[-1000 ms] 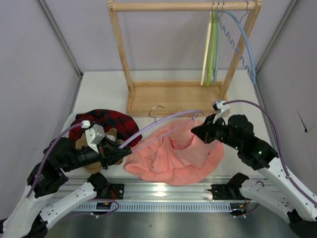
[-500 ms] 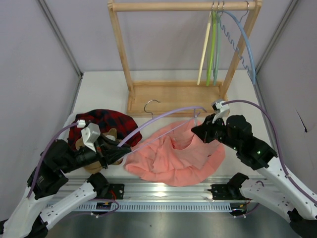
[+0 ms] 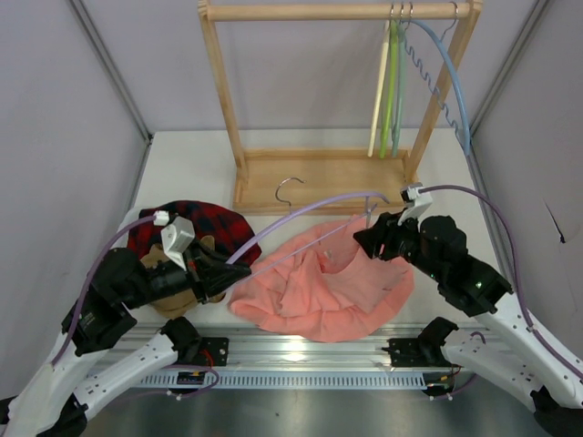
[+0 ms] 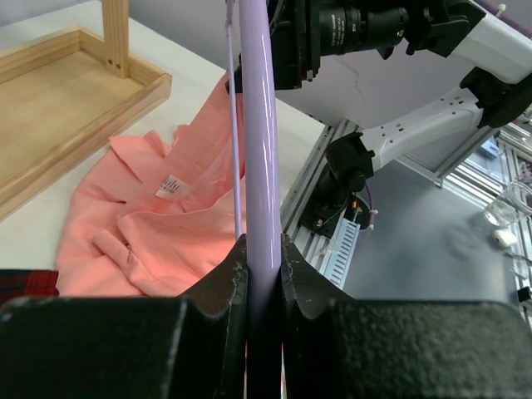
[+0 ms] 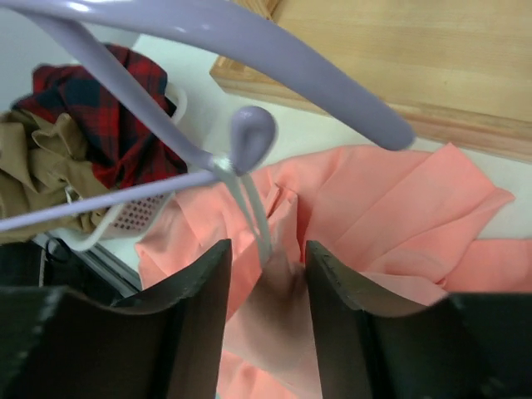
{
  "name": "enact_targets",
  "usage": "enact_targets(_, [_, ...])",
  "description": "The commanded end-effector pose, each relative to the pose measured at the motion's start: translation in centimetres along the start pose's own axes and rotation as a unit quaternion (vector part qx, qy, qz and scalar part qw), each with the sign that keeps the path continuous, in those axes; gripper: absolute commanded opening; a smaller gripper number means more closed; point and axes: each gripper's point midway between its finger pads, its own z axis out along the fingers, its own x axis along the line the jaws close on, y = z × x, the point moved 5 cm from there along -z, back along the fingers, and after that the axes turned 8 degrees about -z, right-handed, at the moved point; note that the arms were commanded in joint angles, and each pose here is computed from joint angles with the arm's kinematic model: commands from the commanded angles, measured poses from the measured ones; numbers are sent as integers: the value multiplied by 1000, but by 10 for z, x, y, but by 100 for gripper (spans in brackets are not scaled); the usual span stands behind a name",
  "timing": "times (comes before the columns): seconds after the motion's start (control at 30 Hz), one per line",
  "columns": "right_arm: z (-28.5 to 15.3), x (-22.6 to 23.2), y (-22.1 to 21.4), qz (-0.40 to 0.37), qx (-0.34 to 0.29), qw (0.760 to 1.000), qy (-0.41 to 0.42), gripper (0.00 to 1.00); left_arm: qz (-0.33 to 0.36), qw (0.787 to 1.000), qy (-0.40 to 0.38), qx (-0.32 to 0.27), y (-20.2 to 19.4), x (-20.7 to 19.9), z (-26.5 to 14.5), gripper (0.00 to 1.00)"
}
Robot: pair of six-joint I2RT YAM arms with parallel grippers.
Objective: Place the skirt on the hanger
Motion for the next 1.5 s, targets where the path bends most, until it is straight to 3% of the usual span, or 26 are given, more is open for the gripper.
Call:
enact_targets(0.0, [-29, 8, 37, 0, -46, 999, 4, 53, 61, 992, -71, -83, 43, -25, 6, 0])
enact_targets(0.17, [-84, 11, 75, 12, -102, 995, -5, 66, 72, 993, -68, -66, 38, -16, 21, 0])
enact_targets(0.2, [-98, 11, 82, 20, -107, 994, -9, 74, 73, 993, -71, -64, 38, -16, 23, 0])
enact_targets(0.37, [-125, 14, 100, 57, -132, 990, -12, 78, 79, 992, -84, -54, 39, -15, 33, 0])
enact_targets(0.5, [-103, 36, 113, 106, -152, 981, 58, 81, 73, 994, -74, -47, 40, -9, 44, 0])
enact_targets(0.57, [-76, 46, 101, 154, -133, 974, 95, 81, 65, 994, -68, -52, 44, -7, 50, 0])
enact_targets(0.6, [-73, 62, 109, 156, -150, 964, 158, 81, 60, 995, -66, -48, 43, -4, 56, 0])
enact_targets(0.7, [-46, 69, 92, 174, -122, 962, 169, 81, 53, 994, -83, -52, 47, -8, 63, 0])
enact_targets(0.83, [-39, 74, 91, 148, -144, 972, 113, 82, 54, 993, -98, -36, 47, -9, 71, 0])
enact_targets(1.13, [-45, 110, 88, 124, -180, 965, 146, 83, 44, 992, -120, -2, 39, 0, 108, 0])
enact_targets(1.47, [-27, 85, 87, 181, -220, 958, -13, 82, 56, 989, -134, -10, 45, -11, 148, 0])
